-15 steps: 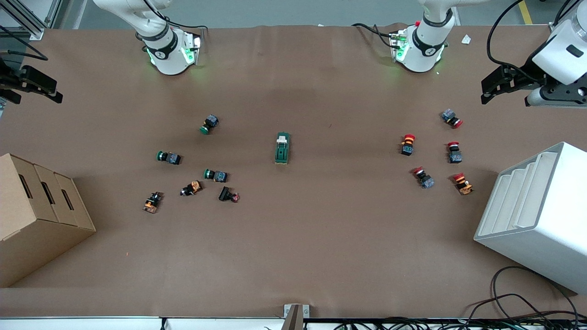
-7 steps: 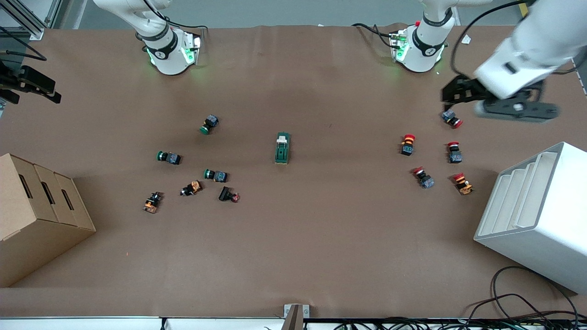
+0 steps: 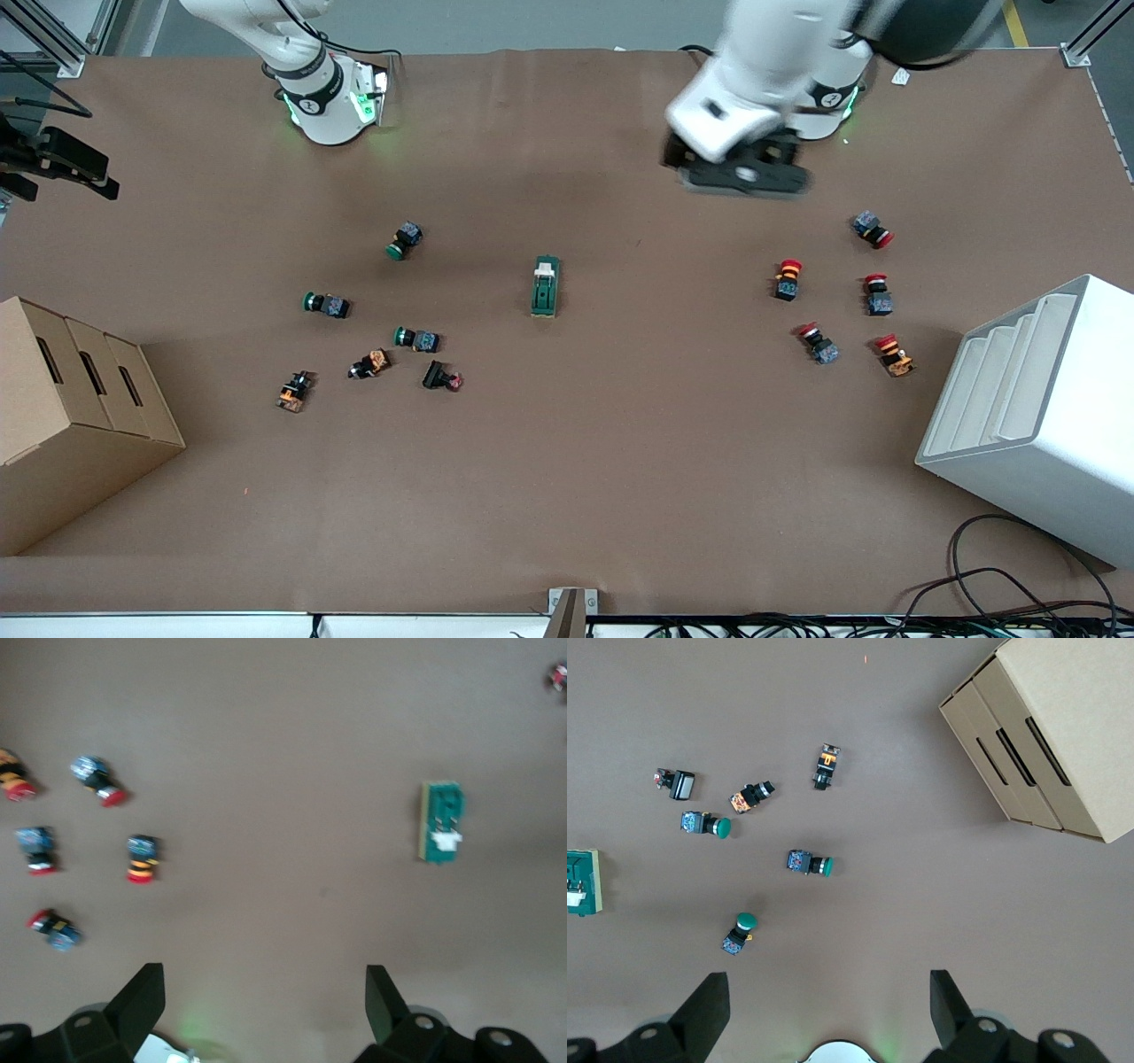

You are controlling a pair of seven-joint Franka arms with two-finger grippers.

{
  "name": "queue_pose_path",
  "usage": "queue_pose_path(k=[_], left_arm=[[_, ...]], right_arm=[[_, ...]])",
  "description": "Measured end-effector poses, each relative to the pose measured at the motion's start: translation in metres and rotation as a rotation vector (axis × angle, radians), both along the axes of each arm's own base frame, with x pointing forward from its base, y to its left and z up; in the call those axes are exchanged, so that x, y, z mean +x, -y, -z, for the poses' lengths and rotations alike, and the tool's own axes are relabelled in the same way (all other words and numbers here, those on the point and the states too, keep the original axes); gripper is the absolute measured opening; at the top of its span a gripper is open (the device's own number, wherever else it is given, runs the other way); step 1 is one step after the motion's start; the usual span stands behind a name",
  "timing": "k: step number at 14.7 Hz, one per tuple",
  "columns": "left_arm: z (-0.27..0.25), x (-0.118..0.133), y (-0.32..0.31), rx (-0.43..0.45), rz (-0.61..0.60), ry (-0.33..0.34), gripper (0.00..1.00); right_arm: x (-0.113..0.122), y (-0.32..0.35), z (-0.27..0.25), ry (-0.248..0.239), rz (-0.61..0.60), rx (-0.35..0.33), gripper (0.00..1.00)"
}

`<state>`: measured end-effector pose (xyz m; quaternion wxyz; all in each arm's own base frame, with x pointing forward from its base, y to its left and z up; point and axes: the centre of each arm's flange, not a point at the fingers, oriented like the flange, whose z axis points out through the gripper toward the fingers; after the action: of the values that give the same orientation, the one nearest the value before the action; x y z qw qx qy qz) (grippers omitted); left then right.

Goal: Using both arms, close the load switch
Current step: 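Move the left gripper over the green load switch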

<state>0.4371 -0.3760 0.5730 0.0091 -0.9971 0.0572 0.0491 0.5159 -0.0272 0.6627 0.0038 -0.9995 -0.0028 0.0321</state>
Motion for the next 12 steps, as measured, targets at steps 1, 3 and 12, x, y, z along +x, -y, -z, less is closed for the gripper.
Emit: queue_pose_path(k=[1,3,12], left_arm=[[0.012,-0.016,0.026,-0.003,-0.009,0.003,1.00],[0.044,-0.042,0.075,-0.008,-0.053,0.015,1.00],[0.181,-0.112,0.196,0.063,-0.243,0.163,1.00]], right_arm=[[0.000,0.000,-0.001,0.003,0.000,0.000,1.00],[-0.001,0.001,-0.004,0.009,0.002,-0.001,1.00],[0.006,0.009,0.003,-0.001,0.017,-0.006,1.00]])
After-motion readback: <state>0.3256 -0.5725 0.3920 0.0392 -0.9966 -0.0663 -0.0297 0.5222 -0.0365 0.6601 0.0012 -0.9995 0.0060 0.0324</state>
